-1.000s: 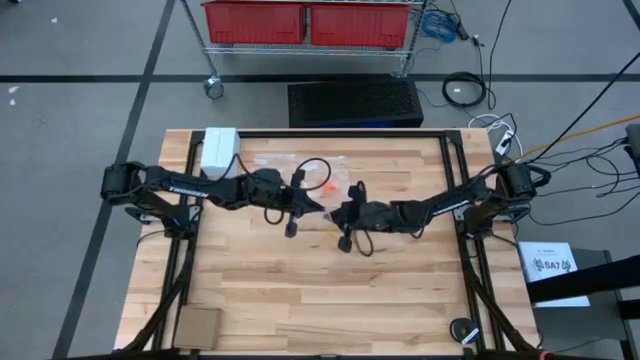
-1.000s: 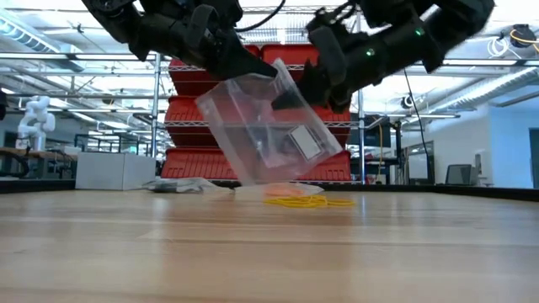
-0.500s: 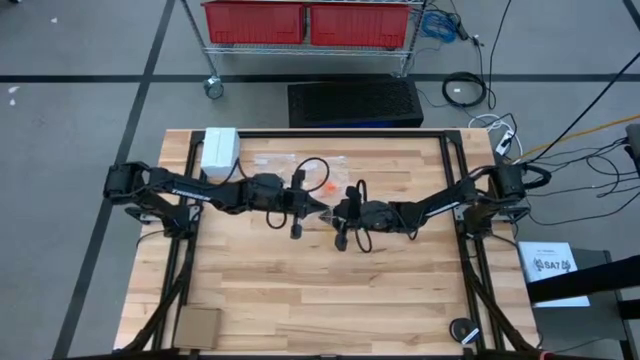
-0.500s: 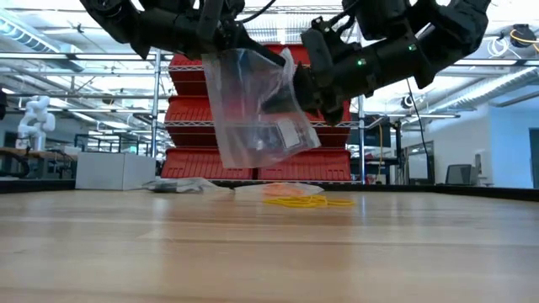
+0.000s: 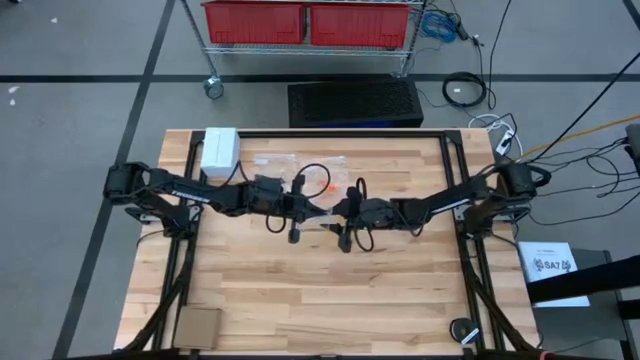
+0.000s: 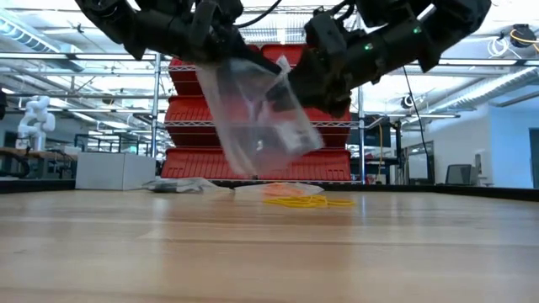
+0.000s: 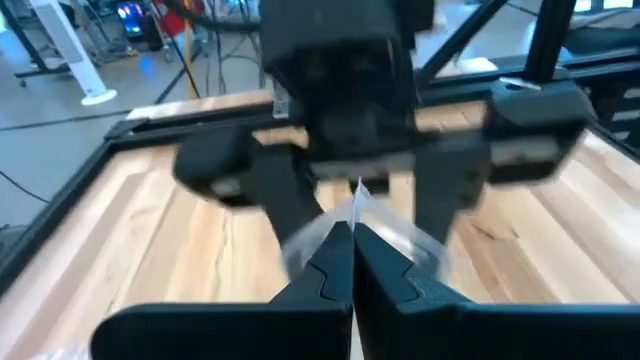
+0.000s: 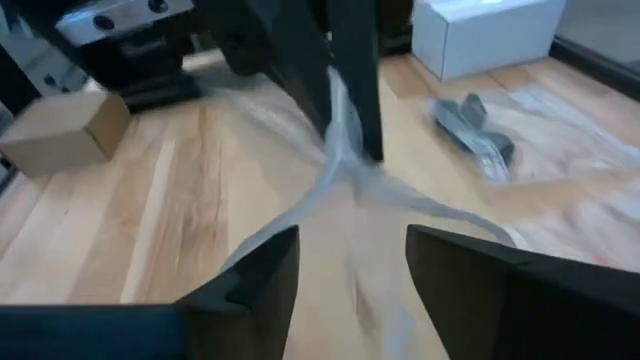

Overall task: Sort rubber bands
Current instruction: Open the bottom transparent zip bag, then put the yellow rubber band into the bottom transparent zip bag

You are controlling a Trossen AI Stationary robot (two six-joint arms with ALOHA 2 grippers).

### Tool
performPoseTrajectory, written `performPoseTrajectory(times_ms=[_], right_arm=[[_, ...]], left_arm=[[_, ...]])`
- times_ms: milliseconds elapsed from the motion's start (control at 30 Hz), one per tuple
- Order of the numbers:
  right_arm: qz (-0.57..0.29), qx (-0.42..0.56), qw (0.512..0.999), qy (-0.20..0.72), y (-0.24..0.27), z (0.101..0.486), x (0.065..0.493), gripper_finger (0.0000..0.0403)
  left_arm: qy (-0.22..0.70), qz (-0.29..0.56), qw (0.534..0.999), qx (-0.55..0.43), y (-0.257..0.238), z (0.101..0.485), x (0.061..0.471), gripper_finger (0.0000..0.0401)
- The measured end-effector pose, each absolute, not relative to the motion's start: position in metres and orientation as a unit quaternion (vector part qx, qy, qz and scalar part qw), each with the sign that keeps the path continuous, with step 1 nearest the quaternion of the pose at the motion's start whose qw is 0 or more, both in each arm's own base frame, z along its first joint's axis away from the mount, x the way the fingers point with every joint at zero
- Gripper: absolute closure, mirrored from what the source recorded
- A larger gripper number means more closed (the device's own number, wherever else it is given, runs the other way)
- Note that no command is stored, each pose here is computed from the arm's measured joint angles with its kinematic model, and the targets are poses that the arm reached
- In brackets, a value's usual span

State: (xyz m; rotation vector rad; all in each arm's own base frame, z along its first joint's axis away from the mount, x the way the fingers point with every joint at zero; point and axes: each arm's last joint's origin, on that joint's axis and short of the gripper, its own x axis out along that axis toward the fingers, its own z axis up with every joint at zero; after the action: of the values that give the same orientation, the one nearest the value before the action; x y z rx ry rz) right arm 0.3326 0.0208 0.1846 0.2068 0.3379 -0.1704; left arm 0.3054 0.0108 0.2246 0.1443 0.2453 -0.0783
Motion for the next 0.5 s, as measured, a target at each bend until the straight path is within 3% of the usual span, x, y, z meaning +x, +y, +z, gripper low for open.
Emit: performPoseTrajectory(times_ms=[267, 500], right_arm=[[-0.092, 0.091, 0.971, 0.202, 0.019, 0.204, 0.315, 0.0222], [-0.083, 0.07, 0.979, 0.17, 0.019, 0.23, 0.302, 0.0222]], left_arm=[[0.194, -0.004, 0.977, 0.09, 0.015, 0.217, 0.297, 0.0401], [0.219, 0.019, 0.97, 0.106, 0.016, 0.224, 0.285, 0.0401]])
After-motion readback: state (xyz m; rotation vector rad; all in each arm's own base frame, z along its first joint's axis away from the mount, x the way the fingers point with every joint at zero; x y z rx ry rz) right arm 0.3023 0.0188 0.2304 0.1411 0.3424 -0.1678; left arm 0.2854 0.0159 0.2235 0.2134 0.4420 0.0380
